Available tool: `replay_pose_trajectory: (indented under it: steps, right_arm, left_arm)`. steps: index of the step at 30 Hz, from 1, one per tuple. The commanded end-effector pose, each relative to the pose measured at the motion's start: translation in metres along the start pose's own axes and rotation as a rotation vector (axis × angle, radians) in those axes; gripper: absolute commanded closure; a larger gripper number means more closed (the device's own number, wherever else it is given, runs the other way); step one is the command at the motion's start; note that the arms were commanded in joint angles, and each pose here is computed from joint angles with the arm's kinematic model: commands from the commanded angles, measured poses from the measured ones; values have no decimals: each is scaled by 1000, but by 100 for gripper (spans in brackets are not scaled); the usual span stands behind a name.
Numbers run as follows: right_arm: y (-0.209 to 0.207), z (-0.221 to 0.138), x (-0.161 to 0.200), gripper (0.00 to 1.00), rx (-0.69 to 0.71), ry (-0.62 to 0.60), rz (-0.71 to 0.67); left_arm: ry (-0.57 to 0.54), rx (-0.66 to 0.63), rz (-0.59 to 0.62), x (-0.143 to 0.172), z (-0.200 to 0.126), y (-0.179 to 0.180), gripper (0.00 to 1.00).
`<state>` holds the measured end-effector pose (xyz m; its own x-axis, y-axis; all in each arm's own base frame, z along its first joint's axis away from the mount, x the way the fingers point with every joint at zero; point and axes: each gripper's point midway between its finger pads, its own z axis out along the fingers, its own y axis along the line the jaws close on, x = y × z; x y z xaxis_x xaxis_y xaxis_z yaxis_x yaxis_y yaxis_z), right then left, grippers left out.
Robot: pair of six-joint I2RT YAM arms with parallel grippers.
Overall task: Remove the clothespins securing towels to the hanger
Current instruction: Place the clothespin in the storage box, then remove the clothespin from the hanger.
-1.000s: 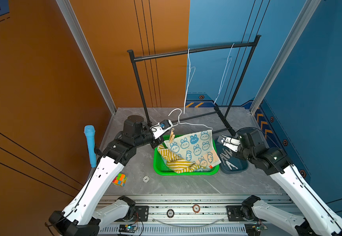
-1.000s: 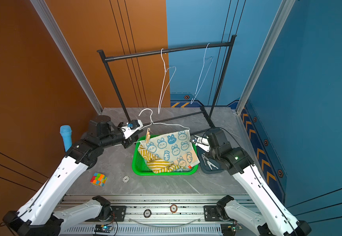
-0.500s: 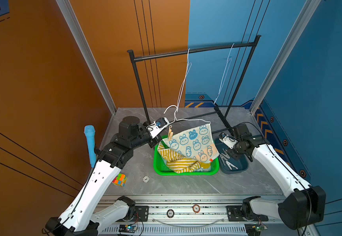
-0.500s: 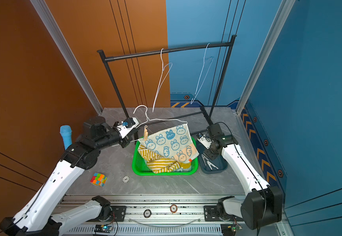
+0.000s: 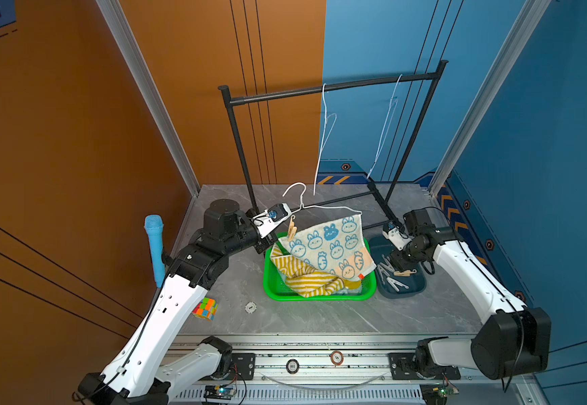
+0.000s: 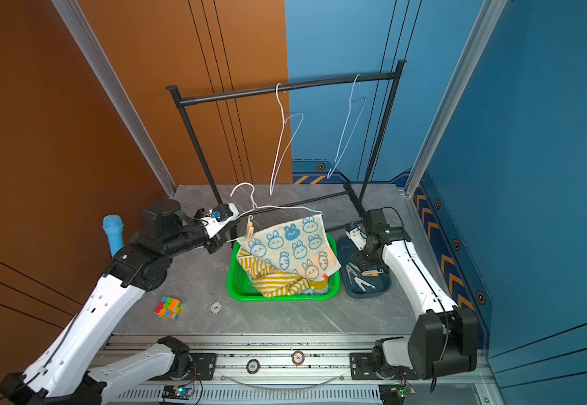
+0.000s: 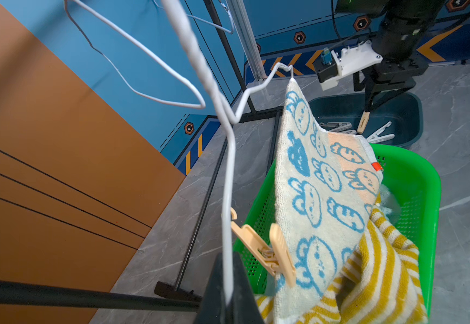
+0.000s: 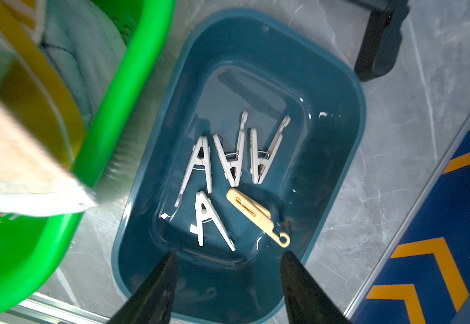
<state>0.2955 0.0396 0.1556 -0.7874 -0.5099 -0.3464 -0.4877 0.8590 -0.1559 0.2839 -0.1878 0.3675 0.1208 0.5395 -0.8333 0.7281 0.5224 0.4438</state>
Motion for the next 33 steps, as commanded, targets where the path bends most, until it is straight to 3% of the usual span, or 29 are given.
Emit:
replay_pose_trajectory:
  steps: [1,9,14,18,25,33]
  right_arm:
    - [0,-41,-27,34,6,-172,14]
    - [30,-128,-71,13,-57,-565,-59]
    - [56,-173,-89,12,-150,-693,-145]
    - [80,-200,-102,6,-176,-778,-247]
    - [129,-218,-127,3,-219,-816,-460]
    - [170,-225,-144,4,-303,-754,-628]
  left_arm:
    - [-68,3,43,-15,-4,2,100]
    - [-126,60,102,-22,4,-6,100]
    - [-154,92,137,-23,12,-12,100]
    - [-156,131,165,-19,20,-19,100]
    - [-209,239,200,-22,27,-39,100]
    - [-245,314,231,-22,30,-58,100]
